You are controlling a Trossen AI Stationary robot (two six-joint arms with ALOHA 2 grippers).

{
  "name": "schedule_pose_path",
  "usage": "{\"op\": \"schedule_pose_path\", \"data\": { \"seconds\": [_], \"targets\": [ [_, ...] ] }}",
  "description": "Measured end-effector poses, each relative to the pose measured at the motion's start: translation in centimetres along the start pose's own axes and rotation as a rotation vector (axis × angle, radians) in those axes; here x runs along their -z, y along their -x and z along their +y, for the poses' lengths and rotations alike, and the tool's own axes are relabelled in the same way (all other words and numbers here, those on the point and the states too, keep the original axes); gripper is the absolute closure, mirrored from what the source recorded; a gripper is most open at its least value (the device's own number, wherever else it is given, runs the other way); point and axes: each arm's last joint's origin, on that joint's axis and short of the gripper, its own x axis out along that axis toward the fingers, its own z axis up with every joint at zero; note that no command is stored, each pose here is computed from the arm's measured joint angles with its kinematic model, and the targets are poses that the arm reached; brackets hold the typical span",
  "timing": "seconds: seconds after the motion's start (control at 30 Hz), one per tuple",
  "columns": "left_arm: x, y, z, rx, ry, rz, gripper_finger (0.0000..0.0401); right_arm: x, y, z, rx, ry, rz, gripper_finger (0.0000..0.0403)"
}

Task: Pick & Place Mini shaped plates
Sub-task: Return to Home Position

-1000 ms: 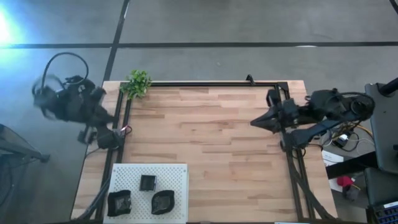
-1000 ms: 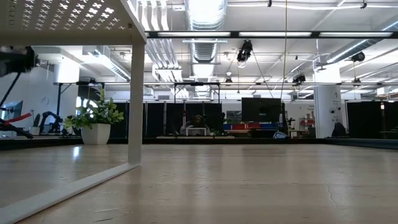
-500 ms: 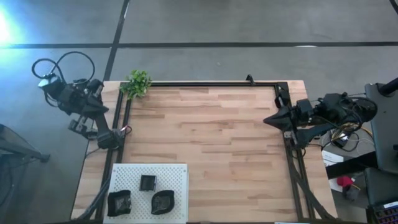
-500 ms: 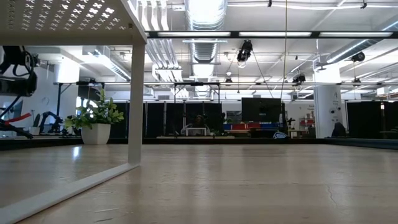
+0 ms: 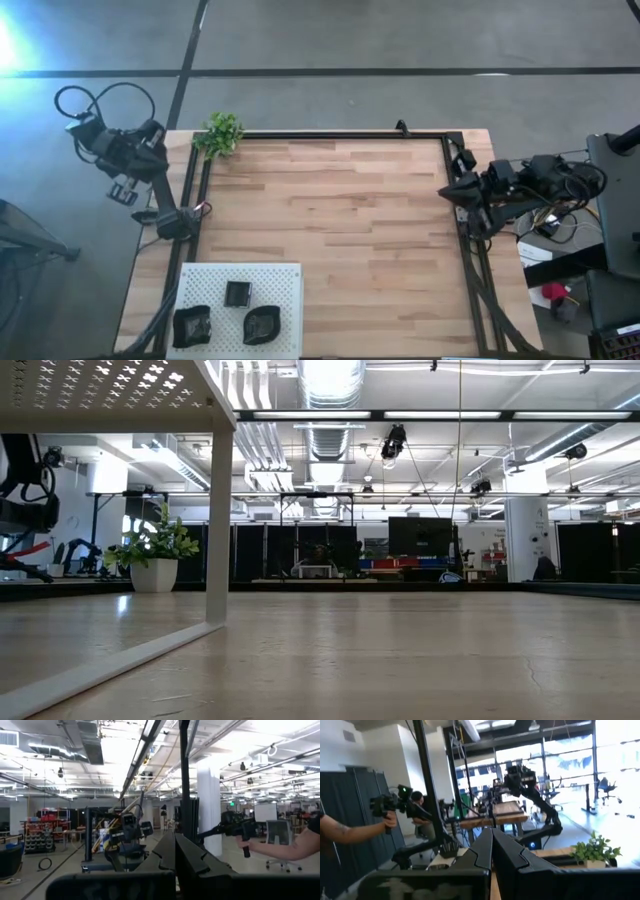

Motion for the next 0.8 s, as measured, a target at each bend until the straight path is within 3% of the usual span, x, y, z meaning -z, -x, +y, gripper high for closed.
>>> {"op": "schedule_pose_path", "data": {
  "seconds": [0.8],
  "targets": [
    [1.0, 1.4, 1.2, -0.025, -0.016, -0.017, 0.0401, 2.2, 5.1, -1.3, -0.019, -0.021, -0.129, 0.0394]
  ]
}}
